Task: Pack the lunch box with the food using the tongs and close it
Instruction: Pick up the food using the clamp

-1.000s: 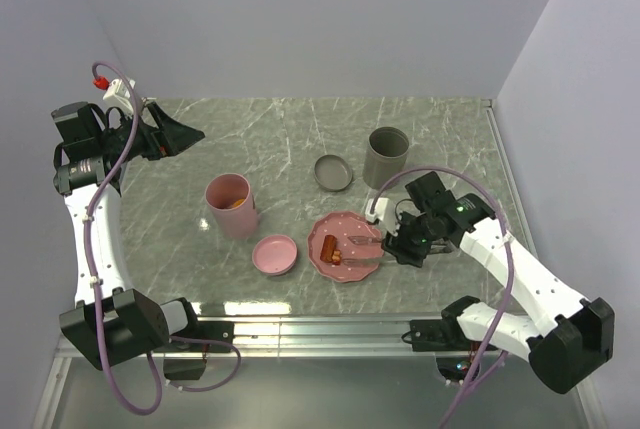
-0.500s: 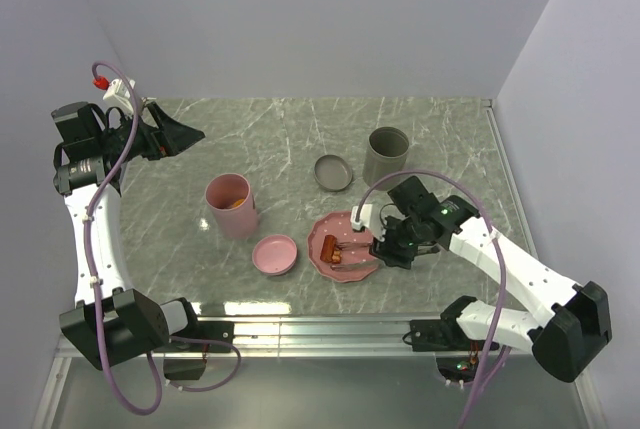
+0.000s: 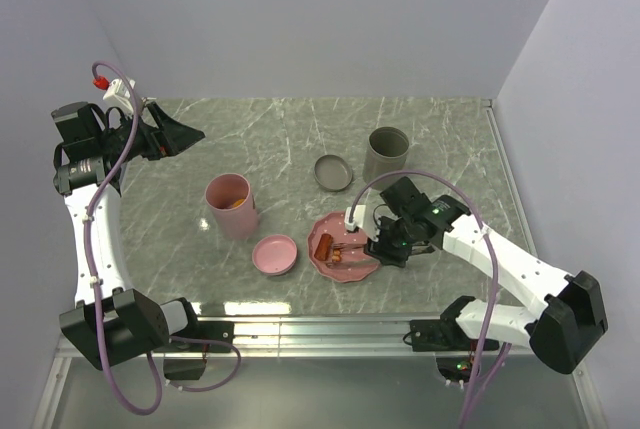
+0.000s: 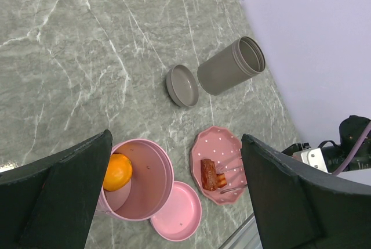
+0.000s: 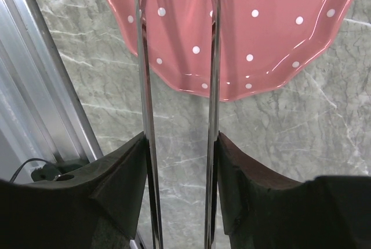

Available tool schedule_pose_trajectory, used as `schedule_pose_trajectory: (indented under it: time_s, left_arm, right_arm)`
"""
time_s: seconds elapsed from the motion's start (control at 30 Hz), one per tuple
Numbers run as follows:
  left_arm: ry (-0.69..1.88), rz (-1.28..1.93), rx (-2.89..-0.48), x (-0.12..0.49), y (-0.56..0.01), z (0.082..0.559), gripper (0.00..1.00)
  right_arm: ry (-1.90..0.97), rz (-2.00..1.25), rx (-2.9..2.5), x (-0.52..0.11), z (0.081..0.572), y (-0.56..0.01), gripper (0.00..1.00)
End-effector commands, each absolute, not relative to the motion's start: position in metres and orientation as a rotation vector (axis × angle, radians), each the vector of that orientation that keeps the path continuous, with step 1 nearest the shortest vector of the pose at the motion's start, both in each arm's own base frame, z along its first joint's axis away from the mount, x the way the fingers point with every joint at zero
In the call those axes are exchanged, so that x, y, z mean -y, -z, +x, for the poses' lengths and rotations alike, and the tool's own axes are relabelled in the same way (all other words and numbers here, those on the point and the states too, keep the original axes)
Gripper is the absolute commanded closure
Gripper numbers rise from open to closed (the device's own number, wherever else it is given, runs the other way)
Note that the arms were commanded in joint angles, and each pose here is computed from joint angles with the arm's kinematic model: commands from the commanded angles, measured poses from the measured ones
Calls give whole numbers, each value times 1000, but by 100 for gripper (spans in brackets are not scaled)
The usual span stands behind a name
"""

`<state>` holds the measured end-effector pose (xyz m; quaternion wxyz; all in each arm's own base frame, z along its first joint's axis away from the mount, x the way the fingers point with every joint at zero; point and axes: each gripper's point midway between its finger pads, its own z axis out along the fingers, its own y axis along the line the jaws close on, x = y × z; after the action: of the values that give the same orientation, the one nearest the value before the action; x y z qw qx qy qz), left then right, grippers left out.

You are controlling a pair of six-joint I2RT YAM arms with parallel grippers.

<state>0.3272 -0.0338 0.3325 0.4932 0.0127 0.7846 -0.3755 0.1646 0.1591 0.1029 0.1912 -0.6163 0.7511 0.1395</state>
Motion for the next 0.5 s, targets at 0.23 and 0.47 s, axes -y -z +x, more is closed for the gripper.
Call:
schedule_pose_trajectory:
  time_s: [0.23,0.47]
  left_arm:
    - [892,75,-1864,35,-343,324,1]
    - [891,76,-1864,35,-343,323,1]
  right_arm:
    - [-369,-1707,-2071,-161,167,-112,54]
    - [-377,-1662,-2059,-159,163,-130,58]
